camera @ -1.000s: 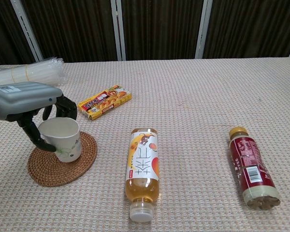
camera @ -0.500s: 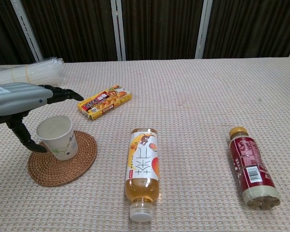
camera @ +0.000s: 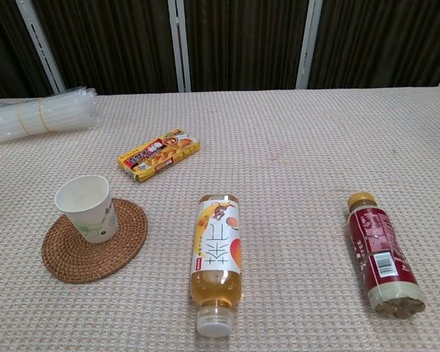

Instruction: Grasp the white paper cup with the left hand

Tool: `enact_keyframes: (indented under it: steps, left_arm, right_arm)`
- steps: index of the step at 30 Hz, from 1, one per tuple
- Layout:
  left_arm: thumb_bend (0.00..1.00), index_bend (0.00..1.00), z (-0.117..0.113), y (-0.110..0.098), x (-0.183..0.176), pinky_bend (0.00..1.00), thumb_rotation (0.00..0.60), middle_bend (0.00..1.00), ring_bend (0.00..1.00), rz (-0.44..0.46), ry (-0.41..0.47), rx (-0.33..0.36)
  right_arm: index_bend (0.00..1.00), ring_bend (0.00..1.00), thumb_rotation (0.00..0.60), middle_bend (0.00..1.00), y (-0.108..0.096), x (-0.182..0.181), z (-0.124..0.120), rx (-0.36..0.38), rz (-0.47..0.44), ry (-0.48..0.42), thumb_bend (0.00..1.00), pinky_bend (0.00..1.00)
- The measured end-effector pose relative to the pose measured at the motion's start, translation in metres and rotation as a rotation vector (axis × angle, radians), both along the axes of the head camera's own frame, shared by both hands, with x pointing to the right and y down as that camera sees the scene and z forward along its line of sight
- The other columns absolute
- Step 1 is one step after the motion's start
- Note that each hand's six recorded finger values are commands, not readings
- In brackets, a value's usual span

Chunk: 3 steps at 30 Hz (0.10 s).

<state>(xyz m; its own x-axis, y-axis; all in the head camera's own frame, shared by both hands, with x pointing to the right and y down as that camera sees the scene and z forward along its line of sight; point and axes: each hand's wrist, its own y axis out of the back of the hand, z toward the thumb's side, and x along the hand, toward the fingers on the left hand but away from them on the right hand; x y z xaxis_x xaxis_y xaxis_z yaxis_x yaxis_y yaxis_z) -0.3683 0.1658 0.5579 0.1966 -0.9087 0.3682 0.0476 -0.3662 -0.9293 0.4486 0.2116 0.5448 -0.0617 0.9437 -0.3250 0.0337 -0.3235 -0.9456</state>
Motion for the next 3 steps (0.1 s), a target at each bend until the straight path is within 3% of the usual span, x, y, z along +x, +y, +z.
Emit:
enact_keyframes:
  steps: [3]
  left_arm:
    - [0.00,0.00,-0.013,0.017,-0.026,0.00,0.600,0.00,0.00,-0.060,-0.033,0.050]
  right_arm:
    - [0.00,0.00,0.600,0.00,0.000,-0.003,-0.001,0.000,-0.009,-0.013,0.00,0.00]
